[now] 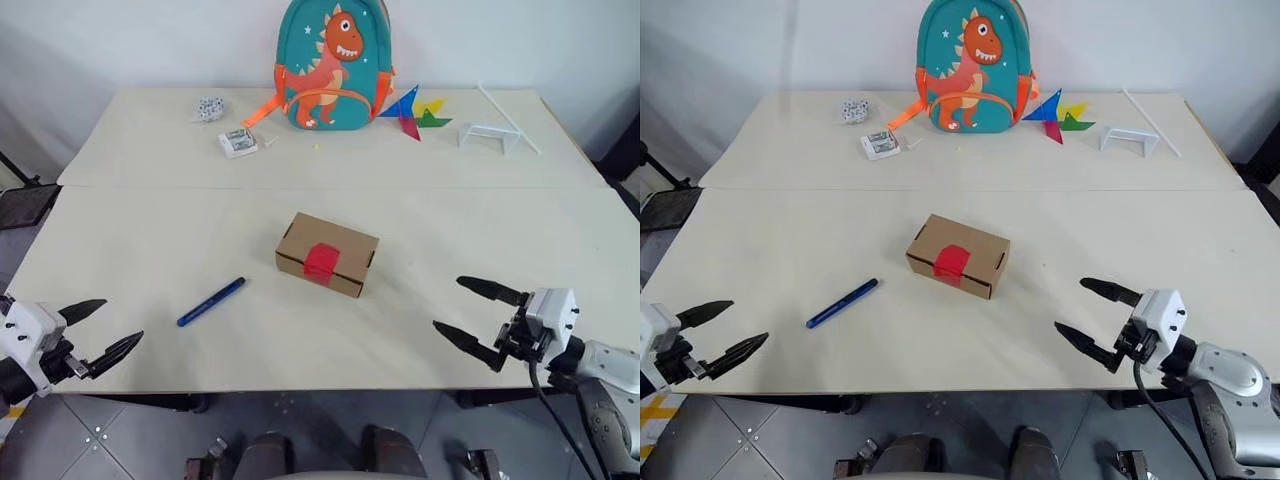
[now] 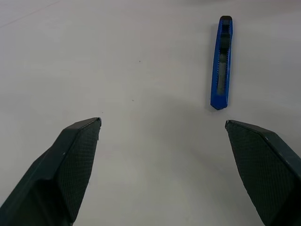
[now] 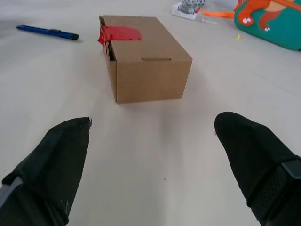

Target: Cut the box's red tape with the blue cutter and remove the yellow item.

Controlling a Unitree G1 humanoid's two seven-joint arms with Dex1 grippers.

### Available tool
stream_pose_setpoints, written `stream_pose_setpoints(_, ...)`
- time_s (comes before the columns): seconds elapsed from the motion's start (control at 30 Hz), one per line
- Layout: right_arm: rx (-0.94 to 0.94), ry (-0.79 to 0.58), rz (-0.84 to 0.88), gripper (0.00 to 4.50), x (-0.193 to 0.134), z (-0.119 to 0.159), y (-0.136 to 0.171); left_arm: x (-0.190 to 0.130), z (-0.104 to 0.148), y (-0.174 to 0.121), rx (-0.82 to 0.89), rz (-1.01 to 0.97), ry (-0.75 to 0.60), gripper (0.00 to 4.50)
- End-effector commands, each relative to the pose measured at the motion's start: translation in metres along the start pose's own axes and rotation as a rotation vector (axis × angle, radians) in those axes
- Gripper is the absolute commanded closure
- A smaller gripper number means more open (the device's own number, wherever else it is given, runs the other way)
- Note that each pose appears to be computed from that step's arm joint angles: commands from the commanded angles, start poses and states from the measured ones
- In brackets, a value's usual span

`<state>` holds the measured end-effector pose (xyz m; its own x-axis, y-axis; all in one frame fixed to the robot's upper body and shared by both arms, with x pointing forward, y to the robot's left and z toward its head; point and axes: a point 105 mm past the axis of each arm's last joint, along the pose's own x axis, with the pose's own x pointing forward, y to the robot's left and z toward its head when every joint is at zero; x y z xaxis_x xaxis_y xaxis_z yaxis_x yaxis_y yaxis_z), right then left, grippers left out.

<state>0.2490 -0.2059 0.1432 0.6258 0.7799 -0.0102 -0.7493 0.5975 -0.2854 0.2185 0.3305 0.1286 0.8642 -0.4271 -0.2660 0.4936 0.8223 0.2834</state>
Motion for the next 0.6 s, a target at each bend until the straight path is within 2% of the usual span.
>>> stream_pose_setpoints(0.03, 0.007, -0.023, 0.006, 0.00, 0.004, 0.004, 0.001, 0.002, 0.011, 0.002, 0.010, 0.022, -0.048, 0.02)
stream_pose_setpoints(0.13, 0.038, -0.053, -0.017, 0.00, 0.012, 0.009, 0.000, 0.010, 0.020, -0.005, -0.053, -0.037, -0.096, 0.02)
stream_pose_setpoints(0.23, 0.071, -0.040, 0.005, 0.64, 0.022, 0.011, 0.007, 0.026, 0.037, -0.012, -0.059, -0.100, -0.147, 0.62)
stream_pose_setpoints(0.37, 0.089, -0.004, 0.021, 2.02, 0.039, 0.009, 0.018, 0.064, 0.059, -0.013, -0.012, -0.143, -0.193, 1.85)
stream_pose_setpoints(0.47, 0.071, 0.065, -0.024, 3.14, 0.056, -0.002, 0.019, 0.116, 0.080, -0.018, 0.048, -0.182, -0.222, 2.80)
stream_pose_setpoints(0.6, 0.061, 0.138, -0.091, 4.50, 0.076, -0.018, 0.012, 0.169, 0.098, -0.024, 0.111, -0.195, -0.235, 4.11)
